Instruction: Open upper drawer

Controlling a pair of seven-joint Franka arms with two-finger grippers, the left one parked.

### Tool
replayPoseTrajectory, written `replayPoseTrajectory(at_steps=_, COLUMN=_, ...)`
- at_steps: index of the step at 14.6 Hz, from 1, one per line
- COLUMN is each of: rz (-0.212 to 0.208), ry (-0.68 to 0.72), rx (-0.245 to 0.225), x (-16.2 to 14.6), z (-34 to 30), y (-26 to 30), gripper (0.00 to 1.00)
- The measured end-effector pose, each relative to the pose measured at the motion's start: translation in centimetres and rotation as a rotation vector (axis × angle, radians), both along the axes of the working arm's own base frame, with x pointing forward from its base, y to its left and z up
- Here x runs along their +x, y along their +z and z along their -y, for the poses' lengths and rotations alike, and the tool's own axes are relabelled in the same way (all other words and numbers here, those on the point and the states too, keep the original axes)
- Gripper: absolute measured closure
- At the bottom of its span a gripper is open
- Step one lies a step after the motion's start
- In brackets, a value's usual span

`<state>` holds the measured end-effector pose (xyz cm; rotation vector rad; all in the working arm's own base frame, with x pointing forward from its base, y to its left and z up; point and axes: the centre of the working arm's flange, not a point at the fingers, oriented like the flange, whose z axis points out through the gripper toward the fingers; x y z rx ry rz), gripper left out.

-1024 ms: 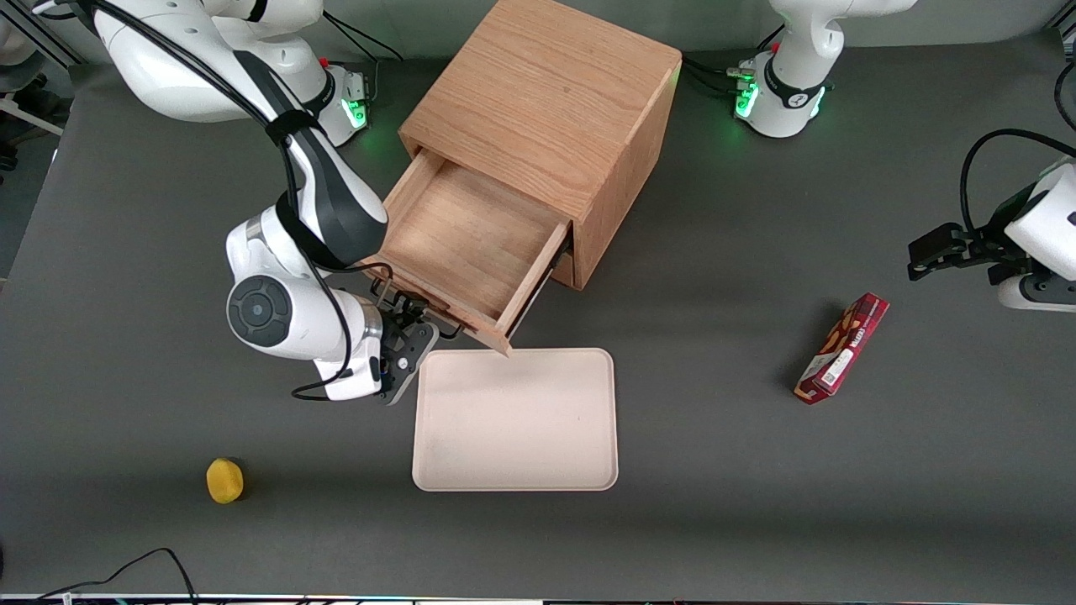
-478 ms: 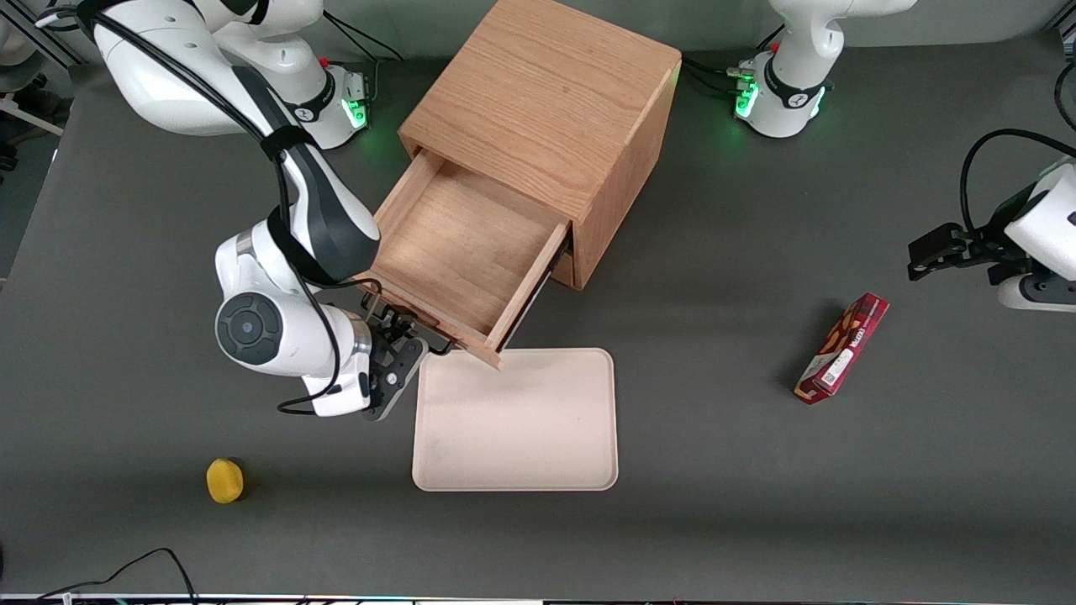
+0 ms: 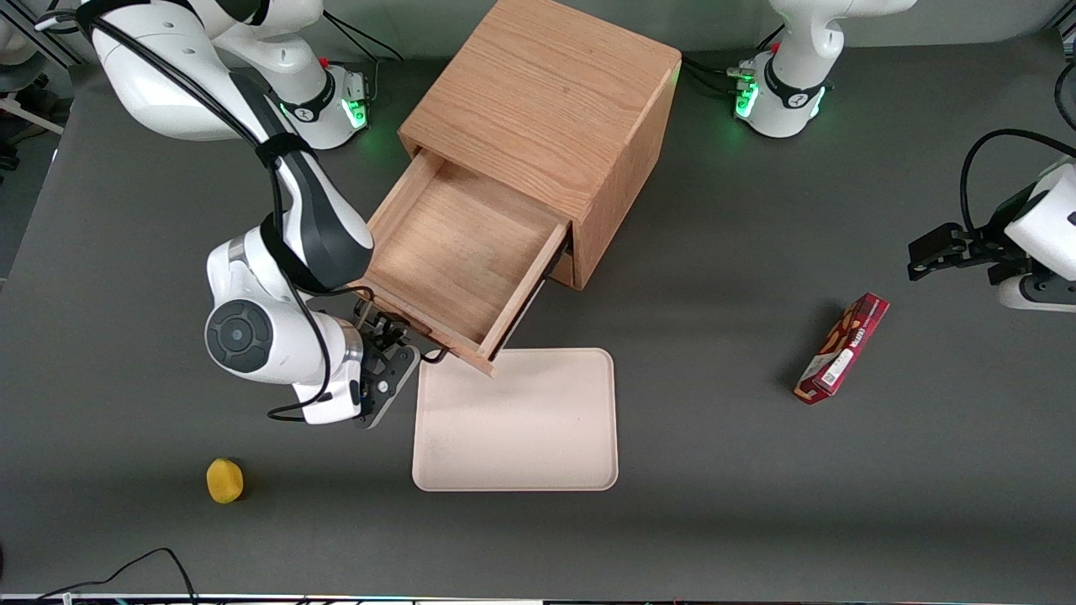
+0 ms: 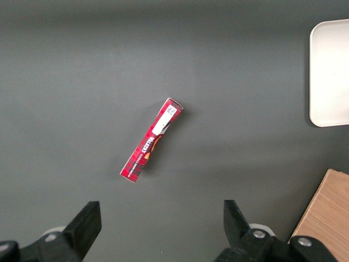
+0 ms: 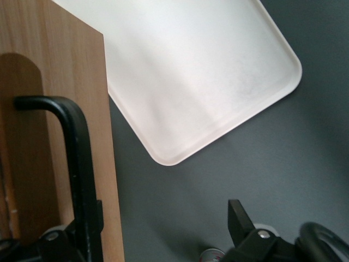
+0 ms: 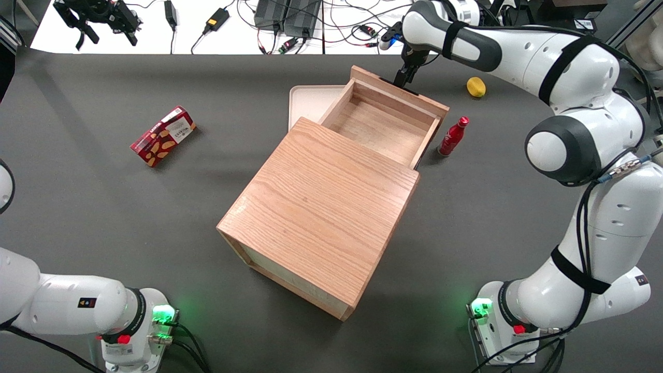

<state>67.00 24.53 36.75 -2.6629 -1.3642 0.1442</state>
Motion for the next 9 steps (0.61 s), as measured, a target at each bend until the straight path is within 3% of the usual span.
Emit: replayPoseTrajectory(at_steps=9, rz=0.002, ry=0.005, rx=-0.004, x=0.83, z=0.68, y=-0.05, gripper=0.0)
